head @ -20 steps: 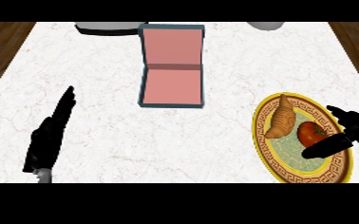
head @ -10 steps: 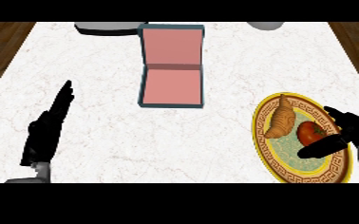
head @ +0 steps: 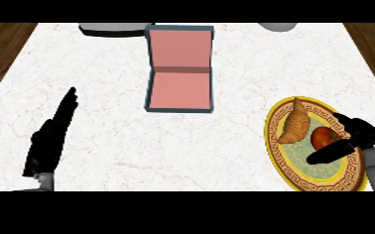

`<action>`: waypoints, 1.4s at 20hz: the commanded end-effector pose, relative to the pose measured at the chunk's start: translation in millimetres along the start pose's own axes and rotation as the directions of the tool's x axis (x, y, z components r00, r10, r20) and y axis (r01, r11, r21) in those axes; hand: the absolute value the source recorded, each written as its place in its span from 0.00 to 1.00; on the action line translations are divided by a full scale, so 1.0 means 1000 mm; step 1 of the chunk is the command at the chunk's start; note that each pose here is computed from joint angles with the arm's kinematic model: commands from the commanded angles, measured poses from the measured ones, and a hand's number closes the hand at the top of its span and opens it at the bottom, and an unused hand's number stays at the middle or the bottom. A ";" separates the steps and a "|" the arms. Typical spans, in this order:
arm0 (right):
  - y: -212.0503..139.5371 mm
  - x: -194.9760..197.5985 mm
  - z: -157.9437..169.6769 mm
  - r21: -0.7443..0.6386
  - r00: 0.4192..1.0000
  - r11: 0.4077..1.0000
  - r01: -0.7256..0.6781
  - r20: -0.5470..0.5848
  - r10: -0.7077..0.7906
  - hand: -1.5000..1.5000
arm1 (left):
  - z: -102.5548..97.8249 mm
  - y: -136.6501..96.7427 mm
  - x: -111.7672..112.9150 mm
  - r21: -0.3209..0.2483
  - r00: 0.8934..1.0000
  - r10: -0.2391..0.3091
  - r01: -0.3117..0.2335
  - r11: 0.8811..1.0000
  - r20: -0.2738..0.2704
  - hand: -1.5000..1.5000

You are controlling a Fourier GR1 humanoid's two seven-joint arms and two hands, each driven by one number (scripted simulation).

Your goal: Pick the tomato from the plate and place it in the cardboard box

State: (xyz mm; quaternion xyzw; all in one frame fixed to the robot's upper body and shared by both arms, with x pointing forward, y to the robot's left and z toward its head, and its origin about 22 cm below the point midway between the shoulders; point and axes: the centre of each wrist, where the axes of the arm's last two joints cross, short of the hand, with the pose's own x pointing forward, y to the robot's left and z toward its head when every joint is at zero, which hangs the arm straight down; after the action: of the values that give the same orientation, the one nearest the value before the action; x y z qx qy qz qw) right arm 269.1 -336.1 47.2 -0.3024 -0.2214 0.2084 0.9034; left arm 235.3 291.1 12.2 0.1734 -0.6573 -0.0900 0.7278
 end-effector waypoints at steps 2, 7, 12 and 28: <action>0.003 0.004 0.001 0.050 0.999 0.998 -0.030 -0.039 0.032 0.00 | -0.008 -0.023 -0.022 -0.008 1.000 -0.005 0.005 1.000 0.006 0.50; 0.001 0.020 -0.013 0.008 0.999 0.999 -0.045 -0.005 0.045 1.00 | -0.003 0.013 0.008 -0.012 1.000 0.012 -0.012 1.000 0.003 0.50; 0.013 0.005 -0.018 -0.187 0.989 0.971 -0.149 -0.027 0.147 1.00 | -0.023 -0.021 0.013 -0.002 1.000 -0.005 0.005 1.000 0.008 0.50; -0.056 0.124 0.069 -0.603 0.123 0.701 -0.380 0.719 0.685 1.00 | -0.023 -0.037 0.027 -0.131 0.995 0.011 0.001 0.991 0.096 0.50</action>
State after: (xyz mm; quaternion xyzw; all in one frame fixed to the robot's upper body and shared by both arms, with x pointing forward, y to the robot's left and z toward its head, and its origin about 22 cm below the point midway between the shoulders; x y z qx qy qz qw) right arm 335.4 -274.7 144.4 -0.3233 -0.5391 0.5825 0.5154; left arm 261.4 250.7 21.3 0.1207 -0.6846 -0.1393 0.7052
